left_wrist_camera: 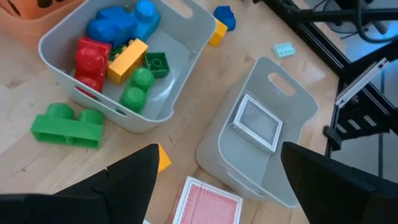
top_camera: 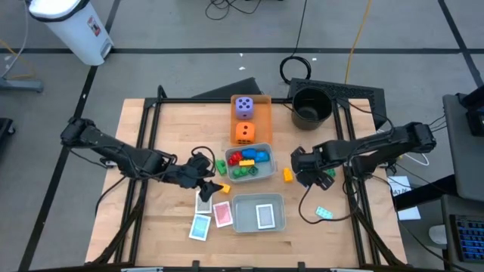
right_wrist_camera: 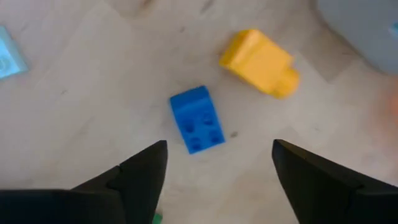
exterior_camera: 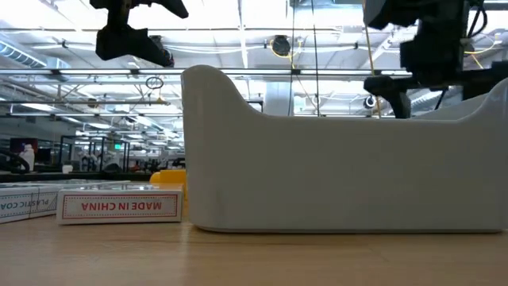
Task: Pick & Place Toys
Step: Put the blue game piece into the top gray bin
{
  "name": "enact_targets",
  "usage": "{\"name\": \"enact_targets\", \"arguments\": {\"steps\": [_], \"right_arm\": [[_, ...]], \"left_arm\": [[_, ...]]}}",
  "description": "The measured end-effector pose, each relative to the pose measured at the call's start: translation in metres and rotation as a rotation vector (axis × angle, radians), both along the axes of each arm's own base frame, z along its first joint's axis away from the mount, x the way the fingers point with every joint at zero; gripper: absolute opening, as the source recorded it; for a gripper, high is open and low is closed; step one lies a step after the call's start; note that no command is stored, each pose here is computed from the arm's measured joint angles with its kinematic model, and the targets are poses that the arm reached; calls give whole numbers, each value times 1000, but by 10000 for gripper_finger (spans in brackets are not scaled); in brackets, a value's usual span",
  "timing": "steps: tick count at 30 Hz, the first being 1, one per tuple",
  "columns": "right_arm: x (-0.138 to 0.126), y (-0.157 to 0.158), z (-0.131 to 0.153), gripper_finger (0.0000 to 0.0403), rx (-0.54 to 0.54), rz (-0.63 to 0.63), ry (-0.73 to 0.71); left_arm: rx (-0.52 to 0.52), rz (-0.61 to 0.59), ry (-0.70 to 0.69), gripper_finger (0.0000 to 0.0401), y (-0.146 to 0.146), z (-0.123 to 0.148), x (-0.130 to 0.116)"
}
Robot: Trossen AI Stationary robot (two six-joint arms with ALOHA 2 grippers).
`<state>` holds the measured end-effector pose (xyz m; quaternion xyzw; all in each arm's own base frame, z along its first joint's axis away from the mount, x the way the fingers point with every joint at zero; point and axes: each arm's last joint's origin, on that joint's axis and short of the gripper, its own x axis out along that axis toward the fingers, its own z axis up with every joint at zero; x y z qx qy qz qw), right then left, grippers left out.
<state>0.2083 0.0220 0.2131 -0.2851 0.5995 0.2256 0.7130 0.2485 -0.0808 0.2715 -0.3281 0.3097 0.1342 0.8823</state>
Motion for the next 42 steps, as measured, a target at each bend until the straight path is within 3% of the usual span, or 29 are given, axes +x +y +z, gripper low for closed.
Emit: {"name": "enact_targets", "arguments": {"steps": [8, 17, 24, 42], "right_arm": [[-8, -1, -31, 330, -1, 63, 9], [-12, -5, -52, 318, -88, 123, -41], [-16, -3, -62, 285, -12, 143, -23], [-16, -14, -68, 154, -15, 67, 2]], "left_arm": [[1, 31, 0, 340, 8, 0, 3], [13, 34, 3, 340, 14, 0, 4], [19, 33, 5, 340, 15, 0, 4], [14, 6, 16, 340, 16, -1, 4]]}}
